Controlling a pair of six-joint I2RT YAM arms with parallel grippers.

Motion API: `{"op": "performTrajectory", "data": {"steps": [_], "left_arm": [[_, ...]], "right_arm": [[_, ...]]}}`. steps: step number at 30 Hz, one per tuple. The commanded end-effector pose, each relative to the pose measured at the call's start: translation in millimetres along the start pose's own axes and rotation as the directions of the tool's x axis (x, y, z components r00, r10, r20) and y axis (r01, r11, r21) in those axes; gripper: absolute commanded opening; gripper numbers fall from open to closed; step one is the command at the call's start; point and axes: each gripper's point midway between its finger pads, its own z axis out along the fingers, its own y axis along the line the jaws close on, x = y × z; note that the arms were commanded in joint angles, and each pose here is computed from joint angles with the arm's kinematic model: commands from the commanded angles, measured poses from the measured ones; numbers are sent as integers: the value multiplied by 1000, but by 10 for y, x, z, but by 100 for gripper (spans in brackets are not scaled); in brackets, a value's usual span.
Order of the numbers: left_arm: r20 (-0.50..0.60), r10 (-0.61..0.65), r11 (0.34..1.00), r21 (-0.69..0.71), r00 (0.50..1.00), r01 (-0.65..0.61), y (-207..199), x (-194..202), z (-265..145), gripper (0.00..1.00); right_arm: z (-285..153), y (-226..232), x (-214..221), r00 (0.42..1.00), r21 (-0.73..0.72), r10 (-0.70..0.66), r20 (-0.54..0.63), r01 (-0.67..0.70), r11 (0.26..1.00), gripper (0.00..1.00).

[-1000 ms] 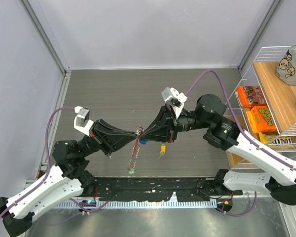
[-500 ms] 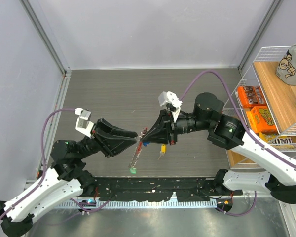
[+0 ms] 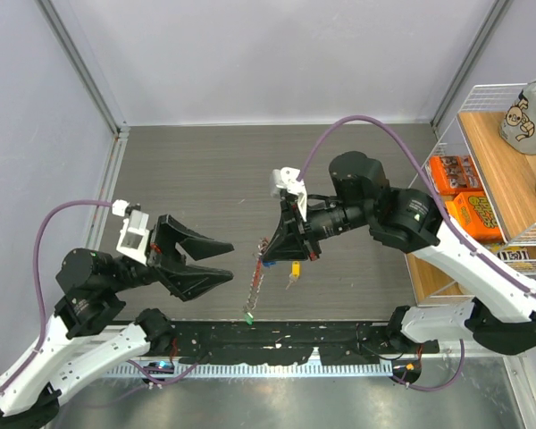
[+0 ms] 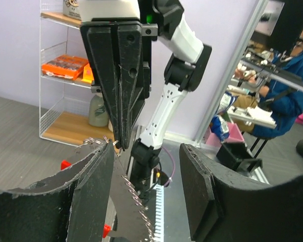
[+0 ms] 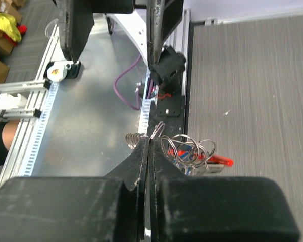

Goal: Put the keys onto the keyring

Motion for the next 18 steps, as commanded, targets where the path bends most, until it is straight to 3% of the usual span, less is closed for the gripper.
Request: {"op": "performTrajectory", "data": {"steps": [1, 9, 18], "left_arm": [[-89, 81, 996, 50, 993, -76, -25, 136, -1, 60], [-175, 91, 994, 73, 980, -80, 74, 346, 69, 57], [-195, 81, 991, 116, 978, -59, 53, 445, 91, 48]], "right_arm": [[-88, 144, -6, 998, -48, -14, -57, 11, 999, 6], [-75, 214, 50, 993, -92, -19, -117, 8, 996, 5], [43, 205, 55, 987, -103, 4, -159, -21, 994, 5]]}}
